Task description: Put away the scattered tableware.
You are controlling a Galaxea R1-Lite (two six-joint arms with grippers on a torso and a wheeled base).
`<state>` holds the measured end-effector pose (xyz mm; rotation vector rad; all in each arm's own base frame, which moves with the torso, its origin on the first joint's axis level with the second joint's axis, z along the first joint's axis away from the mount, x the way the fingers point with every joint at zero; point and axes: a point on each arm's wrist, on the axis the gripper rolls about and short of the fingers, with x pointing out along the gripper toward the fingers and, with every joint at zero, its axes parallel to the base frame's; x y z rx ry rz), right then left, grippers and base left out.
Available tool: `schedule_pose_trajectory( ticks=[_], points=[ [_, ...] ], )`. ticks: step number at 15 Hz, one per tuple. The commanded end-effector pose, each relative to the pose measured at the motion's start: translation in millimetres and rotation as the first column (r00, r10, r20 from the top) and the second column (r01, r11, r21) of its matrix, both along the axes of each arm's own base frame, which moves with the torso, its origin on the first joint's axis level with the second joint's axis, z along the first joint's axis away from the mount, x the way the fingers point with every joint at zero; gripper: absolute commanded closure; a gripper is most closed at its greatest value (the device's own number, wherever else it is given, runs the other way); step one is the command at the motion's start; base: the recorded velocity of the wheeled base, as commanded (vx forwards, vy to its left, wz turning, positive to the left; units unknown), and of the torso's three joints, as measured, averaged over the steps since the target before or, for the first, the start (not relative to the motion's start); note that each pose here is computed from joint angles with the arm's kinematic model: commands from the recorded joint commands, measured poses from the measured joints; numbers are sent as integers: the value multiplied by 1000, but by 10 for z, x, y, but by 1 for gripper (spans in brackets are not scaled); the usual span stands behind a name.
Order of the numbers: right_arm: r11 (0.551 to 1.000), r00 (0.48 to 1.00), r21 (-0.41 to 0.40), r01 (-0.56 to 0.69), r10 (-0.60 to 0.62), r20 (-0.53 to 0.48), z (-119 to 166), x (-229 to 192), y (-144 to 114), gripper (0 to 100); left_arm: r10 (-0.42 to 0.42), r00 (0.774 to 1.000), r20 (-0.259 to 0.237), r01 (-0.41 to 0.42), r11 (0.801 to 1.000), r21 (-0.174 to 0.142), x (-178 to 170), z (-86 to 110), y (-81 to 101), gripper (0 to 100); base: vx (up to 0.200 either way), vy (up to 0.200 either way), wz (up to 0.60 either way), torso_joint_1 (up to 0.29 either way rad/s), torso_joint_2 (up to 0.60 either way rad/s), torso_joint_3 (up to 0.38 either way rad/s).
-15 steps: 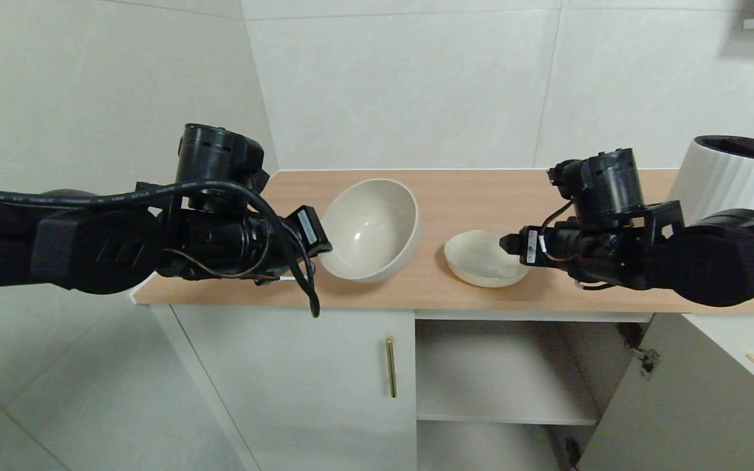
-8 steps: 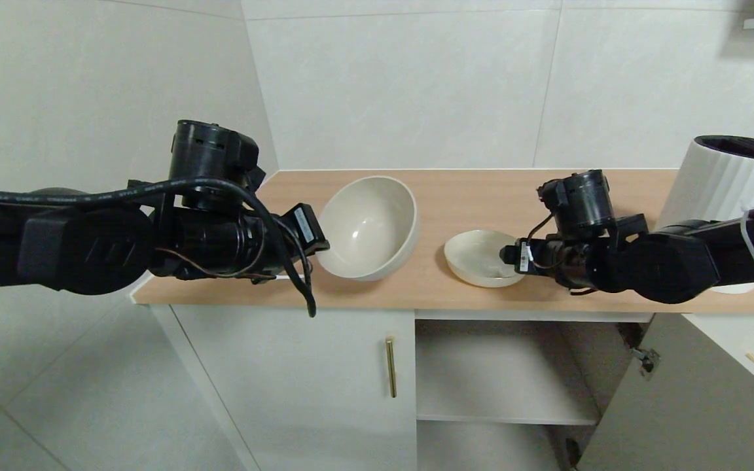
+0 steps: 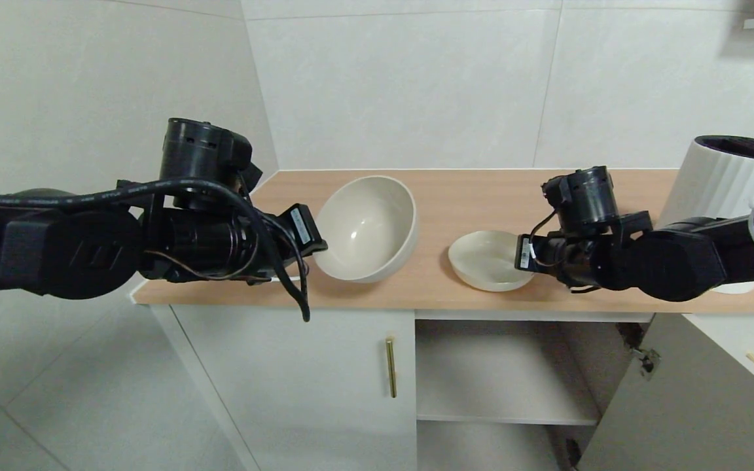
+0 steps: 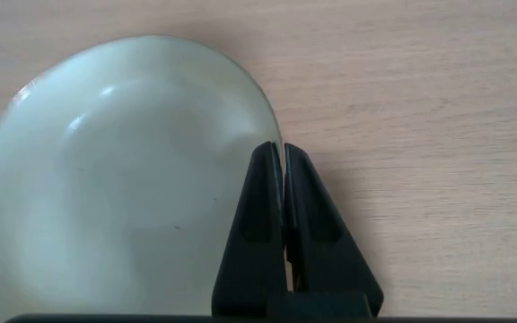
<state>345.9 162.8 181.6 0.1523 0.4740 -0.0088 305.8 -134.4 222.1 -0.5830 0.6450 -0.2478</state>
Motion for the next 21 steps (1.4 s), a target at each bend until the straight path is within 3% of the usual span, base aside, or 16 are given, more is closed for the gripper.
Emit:
schedule_pose_trajectory(
  ticks=[1,5,7,9,12,14,21],
  points=[
    [999,999,33,-17,16,36,201,-135,-56,100,-8,1000,9,8,1000,12,-74,21,32,100,0,0,0,0,0,0],
    [981,992,146,-125,126,5,512,-592,-242,100,-33,998,61,31,999,43,-286,55,129,100,0,0,0,0,0,0],
    [961,975,187,-204,217,-52,585,-881,-374,100,-58,991,123,50,996,68,-463,18,210,100,0,0,0,0,0,0],
    [944,959,223,-243,268,-89,554,-1123,-478,100,-104,980,172,82,988,130,-673,-63,296,100,0,0,0,0,0,0],
    [903,926,279,-327,365,-95,519,-1441,-607,100,-154,974,168,120,973,196,-786,-164,327,100,0,0,0,0,0,0],
    [882,912,300,-362,402,-81,541,-1546,-651,100,-173,969,176,138,971,197,-827,-146,296,100,0,0,0,0,0,0],
    [892,913,290,-348,393,-113,445,-1502,-656,100,-211,964,160,178,964,198,-855,-183,200,100,0,0,0,0,0,0]
  ],
)
